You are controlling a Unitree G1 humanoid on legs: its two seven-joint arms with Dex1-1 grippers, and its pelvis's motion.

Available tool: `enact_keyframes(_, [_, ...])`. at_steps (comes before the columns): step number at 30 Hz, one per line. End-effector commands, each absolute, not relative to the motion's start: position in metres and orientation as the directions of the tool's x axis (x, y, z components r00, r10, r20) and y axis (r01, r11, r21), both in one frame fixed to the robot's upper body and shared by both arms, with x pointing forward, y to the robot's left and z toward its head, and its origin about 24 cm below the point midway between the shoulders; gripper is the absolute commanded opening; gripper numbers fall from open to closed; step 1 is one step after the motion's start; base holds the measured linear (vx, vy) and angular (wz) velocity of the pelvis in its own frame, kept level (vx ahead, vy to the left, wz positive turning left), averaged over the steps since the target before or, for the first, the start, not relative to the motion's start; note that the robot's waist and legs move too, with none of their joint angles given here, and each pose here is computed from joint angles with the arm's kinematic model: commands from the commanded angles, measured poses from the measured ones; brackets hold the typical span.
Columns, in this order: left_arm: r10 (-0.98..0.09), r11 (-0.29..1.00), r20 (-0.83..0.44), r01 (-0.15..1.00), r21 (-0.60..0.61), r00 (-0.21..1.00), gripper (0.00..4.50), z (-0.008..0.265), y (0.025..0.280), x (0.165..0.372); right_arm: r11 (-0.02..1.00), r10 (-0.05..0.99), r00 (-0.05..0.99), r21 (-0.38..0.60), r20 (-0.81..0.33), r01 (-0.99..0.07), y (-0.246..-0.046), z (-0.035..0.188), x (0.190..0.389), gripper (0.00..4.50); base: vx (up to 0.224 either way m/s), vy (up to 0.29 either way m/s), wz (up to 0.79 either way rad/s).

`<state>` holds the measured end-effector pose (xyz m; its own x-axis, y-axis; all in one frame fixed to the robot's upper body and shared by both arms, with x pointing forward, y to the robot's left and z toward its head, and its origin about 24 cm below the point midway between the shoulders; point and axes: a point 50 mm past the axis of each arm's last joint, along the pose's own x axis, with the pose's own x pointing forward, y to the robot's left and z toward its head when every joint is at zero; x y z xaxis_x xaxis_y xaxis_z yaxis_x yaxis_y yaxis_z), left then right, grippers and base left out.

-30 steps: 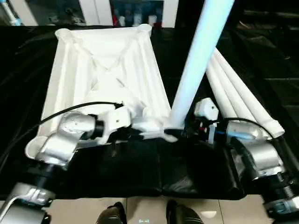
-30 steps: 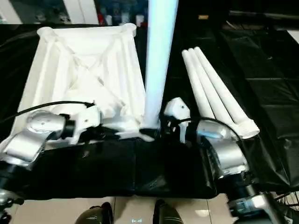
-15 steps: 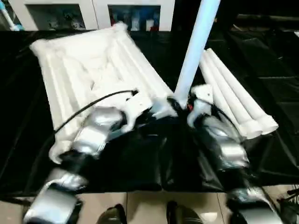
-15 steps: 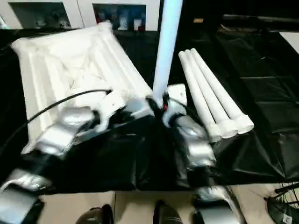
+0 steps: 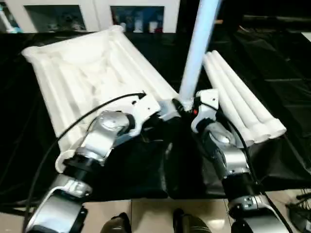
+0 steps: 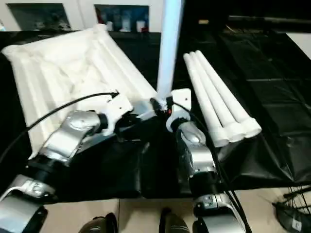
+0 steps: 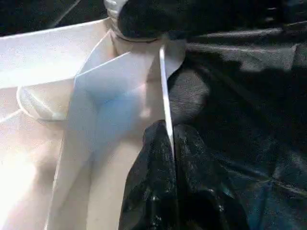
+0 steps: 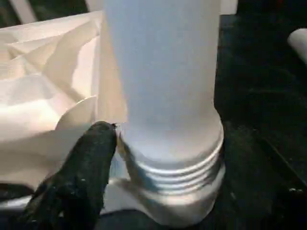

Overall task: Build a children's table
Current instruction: Rotate leg to tighten

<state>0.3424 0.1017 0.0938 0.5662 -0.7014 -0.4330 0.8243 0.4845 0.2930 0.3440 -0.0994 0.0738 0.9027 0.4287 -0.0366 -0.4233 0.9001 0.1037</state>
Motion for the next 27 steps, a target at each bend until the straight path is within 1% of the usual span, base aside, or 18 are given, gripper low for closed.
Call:
enact_keyframes(1, [-0.720,0.476,-0.430,0.839,0.264,0.544,0.00,0.081,0.108,0.336,0.828,0.560,0.826,0.079,-0.060,-0.556,-0.089,0.072,0.335,3.82,0.000,0.000,0.00])
enact_keyframes(2, [-0.720,0.476,-0.430,0.839,0.264,0.544,0.00,0.081,0.108,0.336,0.828,0.560,0.826,0.079,-0.060,-0.556,-0.089,0.072,0.335,3.90,0.000,0.000,0.00])
enact_keyframes(3, [-0.727,0.464,-0.430,0.845,0.266,0.535,0.00,0.082,0.110,0.334,0.819,0.574,0.817,0.049,-0.058,-0.572,-0.093,0.075,0.335,4.07,0.000,0.000,0.00])
enact_keyframes(4, [-0.729,0.458,-0.436,0.850,0.261,0.527,0.00,0.081,0.114,0.333,0.795,0.606,0.793,0.029,-0.059,-0.606,-0.100,0.080,0.334,4.07,0.000,0.000,0.00])
enact_keyframes(6, [-0.746,0.426,-0.439,0.866,0.263,0.500,0.00,0.082,0.124,0.329,0.738,0.670,0.738,-0.038,-0.084,-0.674,-0.118,0.088,0.330,4.31,0.000,0.000,0.00])
enact_keyframes(8, [-0.749,0.418,-0.443,0.870,0.261,0.492,0.00,0.083,0.127,0.328,0.718,0.688,0.720,-0.057,-0.096,-0.694,-0.124,0.090,0.329,4.31,0.000,0.000,0.00])
enact_keyframes(9, [-0.786,0.363,-0.429,0.894,0.264,0.446,0.00,0.085,0.130,0.323,0.671,0.726,0.678,-0.097,-0.119,-0.735,-0.134,0.094,0.325,4.31,0.000,0.000,0.00])
enact_keyframes(10, [-0.804,0.329,-0.430,0.909,0.255,0.411,0.00,0.086,0.132,0.320,0.634,0.754,0.643,-0.105,-0.132,-0.766,-0.138,0.096,0.322,4.31,0.000,0.000,0.00])
enact_keyframes(12, [-0.820,0.290,-0.434,0.925,0.247,0.373,0.00,0.086,0.133,0.316,0.597,0.781,0.607,-0.110,-0.149,-0.795,-0.141,0.098,0.319,4.31,0.056,-0.012,0.04])
enact_keyframes(16, [-0.864,0.159,-0.448,0.969,0.190,0.229,0.00,0.090,0.138,0.302,0.453,0.857,0.466,-0.110,-0.221,-0.885,-0.147,0.099,0.310,4.31,0.062,-0.004,0.00])
enact_keyframes(18, [-0.874,0.133,-0.443,0.976,0.174,0.199,0.00,0.092,0.139,0.299,0.424,0.867,0.437,-0.106,-0.242,-0.900,-0.148,0.098,0.308,4.31,0.000,0.000,0.00])
enact_keyframes(19, [-0.876,0.115,-0.447,0.980,0.165,0.178,0.00,0.093,0.140,0.298,0.387,0.877,0.400,-0.104,-0.267,-0.916,-0.147,0.097,0.306,4.31,0.000,0.000,0.00])
enact_keyframes(20, [-0.876,0.115,-0.448,0.979,0.165,0.179,0.00,0.093,0.140,0.298,0.383,0.878,0.397,-0.104,-0.269,-0.918,-0.147,0.097,0.306,4.31,0.000,0.000,0.00])
enact_keyframes(22, [-0.873,0.112,-0.454,0.980,0.167,0.177,0.00,0.094,0.142,0.298,0.344,0.885,0.360,-0.106,-0.295,-0.933,-0.146,0.094,0.304,4.31,0.000,0.000,0.00])
enact_keyframes(25, [-0.873,0.108,-0.456,0.980,0.168,0.174,0.00,0.094,0.143,0.298,0.340,0.887,0.355,-0.100,-0.295,-0.935,-0.144,0.093,0.305,4.31,0.000,0.000,0.00])
enact_keyframes(27, [-0.873,0.105,-0.456,0.980,0.169,0.172,0.00,0.095,0.144,0.298,0.339,0.890,0.351,-0.095,-0.289,-0.936,-0.143,0.093,0.306,4.05,0.000,0.000,0.00])
